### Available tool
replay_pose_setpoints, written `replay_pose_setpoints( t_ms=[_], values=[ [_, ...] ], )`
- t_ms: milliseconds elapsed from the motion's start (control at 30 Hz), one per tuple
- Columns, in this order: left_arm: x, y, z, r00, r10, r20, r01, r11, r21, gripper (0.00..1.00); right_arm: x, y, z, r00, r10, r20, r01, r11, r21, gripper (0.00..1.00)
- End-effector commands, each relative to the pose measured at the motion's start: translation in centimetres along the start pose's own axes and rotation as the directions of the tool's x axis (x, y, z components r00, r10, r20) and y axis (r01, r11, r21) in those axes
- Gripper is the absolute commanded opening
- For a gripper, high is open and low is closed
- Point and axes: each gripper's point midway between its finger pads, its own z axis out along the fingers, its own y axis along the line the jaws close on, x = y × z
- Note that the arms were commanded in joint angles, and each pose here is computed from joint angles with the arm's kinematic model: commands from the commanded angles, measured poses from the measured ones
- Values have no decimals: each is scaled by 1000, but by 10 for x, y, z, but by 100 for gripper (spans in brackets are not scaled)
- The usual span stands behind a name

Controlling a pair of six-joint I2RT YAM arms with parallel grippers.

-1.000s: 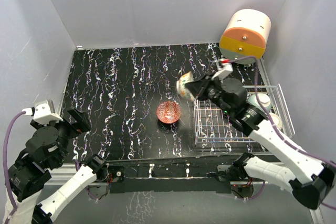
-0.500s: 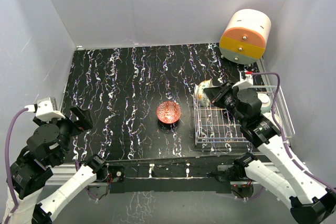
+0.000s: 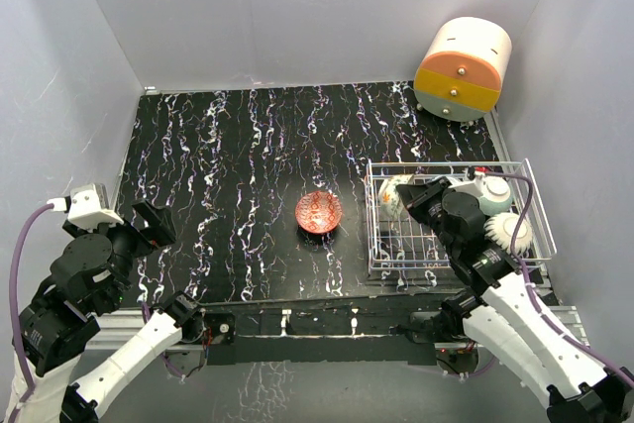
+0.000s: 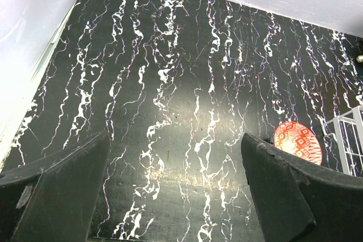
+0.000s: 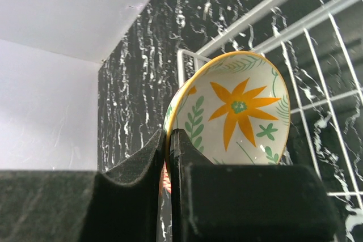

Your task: Load the bowls into the dish rack

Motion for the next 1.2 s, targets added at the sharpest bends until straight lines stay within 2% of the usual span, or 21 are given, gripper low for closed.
replay_pose_setpoints(
  t_ms=[0, 300, 567, 700, 967, 1167],
  values=[
    [-3, 0, -2, 1000, 11, 0, -11, 1000, 8, 97, -27, 13, -4, 977, 158, 141, -145, 985, -97, 8],
    [-2, -2, 0, 1000, 17, -7, -17, 1000, 8, 97, -20, -6, 0, 964, 201, 172, -183, 977, -112, 8],
    [-2, -3, 1, 1000, 26, -15, -26, 1000, 5, 97, 0, -43, 13, 957, 236, 169, -231, 972, -49, 8],
    [-2, -3, 2, 1000, 27, -13, -27, 1000, 2, 97, 4, -54, 10, 949, 268, 164, -268, 963, -20, 8],
    [1, -8, 6, 999, 38, -23, -38, 999, 13, 97, 18, -69, 4, 913, 382, 142, -375, 924, -71, 8],
    [1, -9, 6, 999, 30, -21, -29, 999, 17, 97, 17, -75, -2, 908, 392, 150, -392, 919, -28, 8]
  ],
)
